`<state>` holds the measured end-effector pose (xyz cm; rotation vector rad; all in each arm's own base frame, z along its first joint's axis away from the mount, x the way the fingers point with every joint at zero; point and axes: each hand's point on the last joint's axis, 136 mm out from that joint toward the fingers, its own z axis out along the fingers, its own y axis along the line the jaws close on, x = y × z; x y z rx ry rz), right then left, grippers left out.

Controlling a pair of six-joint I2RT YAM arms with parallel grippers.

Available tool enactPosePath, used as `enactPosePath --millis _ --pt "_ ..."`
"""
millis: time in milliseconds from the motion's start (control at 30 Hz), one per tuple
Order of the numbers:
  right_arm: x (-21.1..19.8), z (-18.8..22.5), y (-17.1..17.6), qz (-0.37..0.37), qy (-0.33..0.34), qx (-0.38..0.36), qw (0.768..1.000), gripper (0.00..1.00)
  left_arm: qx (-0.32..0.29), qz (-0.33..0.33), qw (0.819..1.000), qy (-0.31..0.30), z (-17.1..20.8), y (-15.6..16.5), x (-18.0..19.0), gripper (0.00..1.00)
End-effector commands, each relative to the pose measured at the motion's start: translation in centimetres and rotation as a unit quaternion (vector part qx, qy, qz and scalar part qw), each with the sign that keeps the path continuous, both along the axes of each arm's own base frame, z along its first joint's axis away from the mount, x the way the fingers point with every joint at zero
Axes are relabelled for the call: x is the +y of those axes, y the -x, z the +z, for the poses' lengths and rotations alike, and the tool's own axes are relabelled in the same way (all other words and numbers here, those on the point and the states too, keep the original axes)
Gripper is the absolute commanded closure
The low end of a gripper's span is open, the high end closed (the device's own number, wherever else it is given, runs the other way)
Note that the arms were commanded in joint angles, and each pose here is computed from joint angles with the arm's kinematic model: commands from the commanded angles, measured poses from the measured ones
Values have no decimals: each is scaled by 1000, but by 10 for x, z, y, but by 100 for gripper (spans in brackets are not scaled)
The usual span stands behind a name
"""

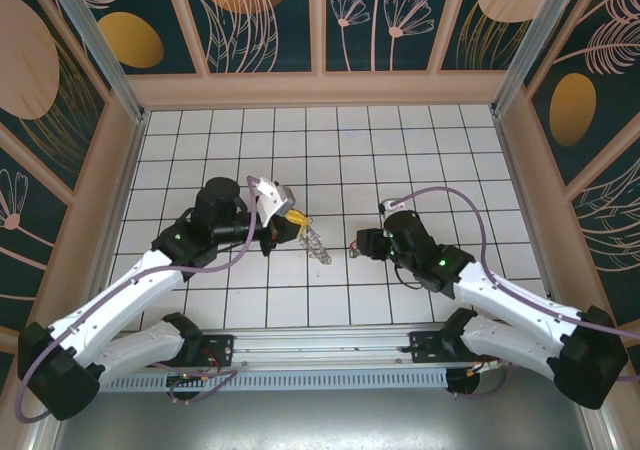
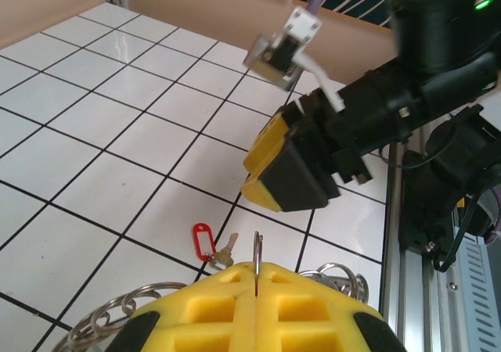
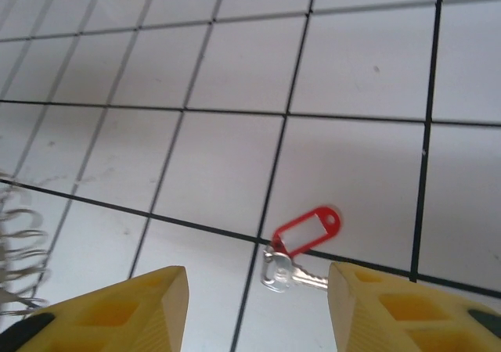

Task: Put the keys on the keyring

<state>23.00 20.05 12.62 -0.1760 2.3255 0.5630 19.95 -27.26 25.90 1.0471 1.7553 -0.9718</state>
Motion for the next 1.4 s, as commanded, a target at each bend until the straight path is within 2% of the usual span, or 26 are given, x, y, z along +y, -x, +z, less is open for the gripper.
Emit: enactPosePath --millis 0,200,433,767,1367 --pt "0 -23 1 -14 -7 44 999 52 -4 8 999 34 18 5 5 100" --pt "15 -51 3 9 7 93 996 57 16 21 999 27 1 11 13 100" --pt "31 -58 1 26 5 111 994 58 29 51 998 -7 -23 7 22 100" --pt "53 -72 -10 43 30 132 990 62 28 45 999 3 -22 13 24 100" --pt "46 -84 -11 16 85 141 986 68 14 18 999 29 -9 25 22 100"
